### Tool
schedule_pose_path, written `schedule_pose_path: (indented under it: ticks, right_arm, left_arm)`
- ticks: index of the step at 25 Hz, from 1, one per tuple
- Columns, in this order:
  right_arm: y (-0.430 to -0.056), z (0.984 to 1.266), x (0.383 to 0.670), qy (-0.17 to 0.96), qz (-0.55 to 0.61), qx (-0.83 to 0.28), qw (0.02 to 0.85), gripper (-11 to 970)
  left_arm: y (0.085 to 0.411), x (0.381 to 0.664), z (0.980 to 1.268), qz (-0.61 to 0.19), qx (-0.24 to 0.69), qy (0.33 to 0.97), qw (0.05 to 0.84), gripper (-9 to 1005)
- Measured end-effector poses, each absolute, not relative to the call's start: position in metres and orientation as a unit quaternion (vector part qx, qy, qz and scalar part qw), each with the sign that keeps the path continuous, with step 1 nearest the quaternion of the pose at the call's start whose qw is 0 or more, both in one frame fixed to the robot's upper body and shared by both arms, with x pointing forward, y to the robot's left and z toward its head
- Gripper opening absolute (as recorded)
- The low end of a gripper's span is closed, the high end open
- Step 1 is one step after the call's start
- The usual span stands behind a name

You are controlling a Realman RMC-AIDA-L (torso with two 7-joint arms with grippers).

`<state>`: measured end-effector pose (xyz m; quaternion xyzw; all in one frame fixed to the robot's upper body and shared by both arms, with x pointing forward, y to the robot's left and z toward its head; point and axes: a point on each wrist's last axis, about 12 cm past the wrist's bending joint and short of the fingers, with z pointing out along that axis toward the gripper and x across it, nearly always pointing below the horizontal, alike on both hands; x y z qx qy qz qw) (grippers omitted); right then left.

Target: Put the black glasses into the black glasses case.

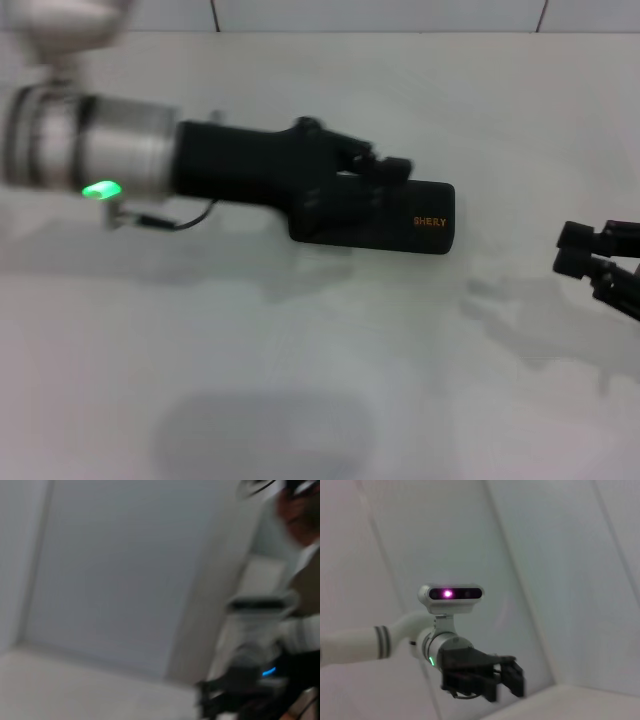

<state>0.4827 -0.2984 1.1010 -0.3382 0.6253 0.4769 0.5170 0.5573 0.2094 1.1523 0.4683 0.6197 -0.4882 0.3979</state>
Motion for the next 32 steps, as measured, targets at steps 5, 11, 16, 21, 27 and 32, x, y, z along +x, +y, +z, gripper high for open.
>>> schedule_pose_path:
  ticks: [5,11,16,21,27,32]
  right_arm:
    - [-0.281,1.117,0.492,0.571,0.499,-0.388,0.523,259]
    - [-0.258,1.135,0.513,0.534,0.516,-0.428,0.515,366]
    - [-0.242,1.144,0.526,0.519,0.521,-0.448,0.508,530]
    - [-0.230,1.146,0.533,0.518,0.519,-0.461,0.499,768]
    - [-0.225,1.147,0.536,0.517,0.520,-0.461,0.500,889]
    - [-0.224,1.147,0.535,0.515,0.524,-0.459,0.500,890]
  left_arm:
    - [0.258,0.517,1.151,-0.517,0.469,0.544,0.466,349]
    - [0.288,0.495,1.138,-0.506,0.426,0.564,0.495,499]
    - [0.294,0.486,1.125,-0.508,0.410,0.574,0.494,626]
    - [0.303,0.481,1.117,-0.506,0.391,0.578,0.507,667]
    - [0.306,0.478,1.115,-0.503,0.390,0.580,0.507,669]
    - [0.306,0.477,1.115,-0.504,0.390,0.581,0.507,670]
